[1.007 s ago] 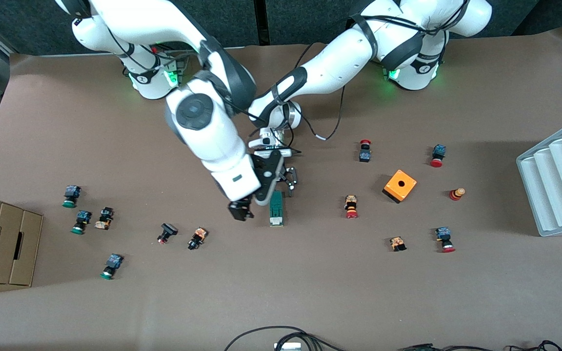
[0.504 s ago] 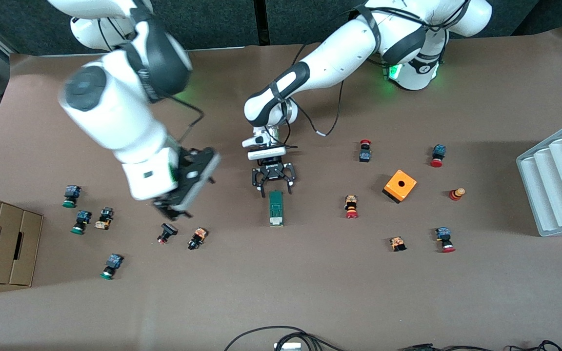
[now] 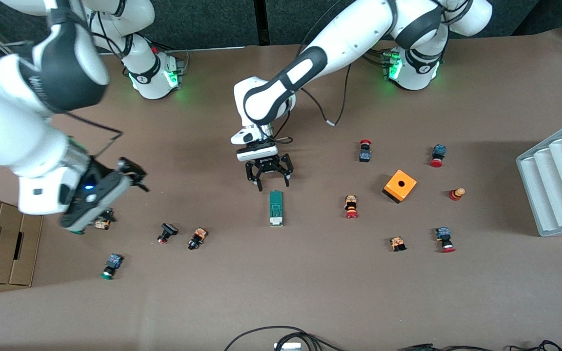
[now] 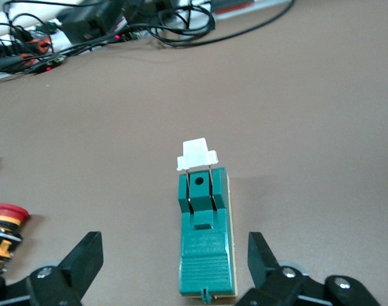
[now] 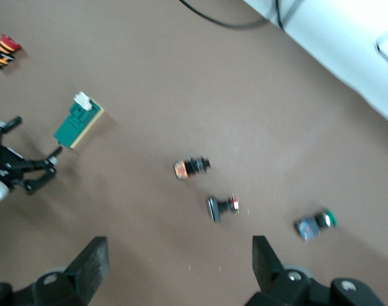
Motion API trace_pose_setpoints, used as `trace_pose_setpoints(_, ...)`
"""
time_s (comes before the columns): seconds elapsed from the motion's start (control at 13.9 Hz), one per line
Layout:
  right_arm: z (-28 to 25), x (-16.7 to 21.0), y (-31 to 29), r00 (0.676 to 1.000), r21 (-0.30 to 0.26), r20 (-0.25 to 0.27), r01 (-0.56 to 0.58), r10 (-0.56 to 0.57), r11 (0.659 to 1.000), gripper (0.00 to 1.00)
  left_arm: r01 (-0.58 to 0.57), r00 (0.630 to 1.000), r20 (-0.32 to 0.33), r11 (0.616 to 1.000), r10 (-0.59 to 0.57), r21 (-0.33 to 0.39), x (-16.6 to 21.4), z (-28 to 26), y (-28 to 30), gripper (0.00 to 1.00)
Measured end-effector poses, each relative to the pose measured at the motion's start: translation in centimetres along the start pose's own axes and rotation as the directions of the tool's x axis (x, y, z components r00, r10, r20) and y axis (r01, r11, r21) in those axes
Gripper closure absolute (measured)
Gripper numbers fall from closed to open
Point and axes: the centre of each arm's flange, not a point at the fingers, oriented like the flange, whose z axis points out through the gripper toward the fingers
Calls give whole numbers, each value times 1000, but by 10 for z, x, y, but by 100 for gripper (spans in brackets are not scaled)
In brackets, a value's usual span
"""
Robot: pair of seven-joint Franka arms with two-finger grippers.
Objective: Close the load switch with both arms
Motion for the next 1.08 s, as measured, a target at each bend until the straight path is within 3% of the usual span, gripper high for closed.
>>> trace_pose_setpoints(0.14, -4, -27, 32, 988, 20, 54, -148, 146, 989, 0, -79, 993, 89, 997, 80, -14, 29, -11, -14, 0)
trace_pose_setpoints(0.36, -7, -63, 68, 931, 1, 133, -343, 340, 939, 0, -179, 965, 184, 982, 187, -57, 59, -25, -31, 0)
trace_pose_setpoints(0.5, -11, -88, 96, 897, -14, 144, -420, 418, 907, 0, -251, 929, 251, 961, 273, -118, 79, -35, -44, 0)
trace_pose_setpoints(0.65, -17, -114, 124, 870, -42, 144, -471, 472, 881, 0, -329, 880, 295, 927, 371, -181, 106, -44, -66, 0)
trace_pose_setpoints(0.79, -22, -132, 141, 852, -107, 158, -487, 499, 867, 0, -367, 847, 318, 902, 425, -229, 138, -48, -94, 0)
trace_pose_setpoints(1.08, -24, -137, 145, 834, -143, 160, -510, 528, 848, 0, -347, 793, 417, 892, 444, -289, 192, -66, -162, 0)
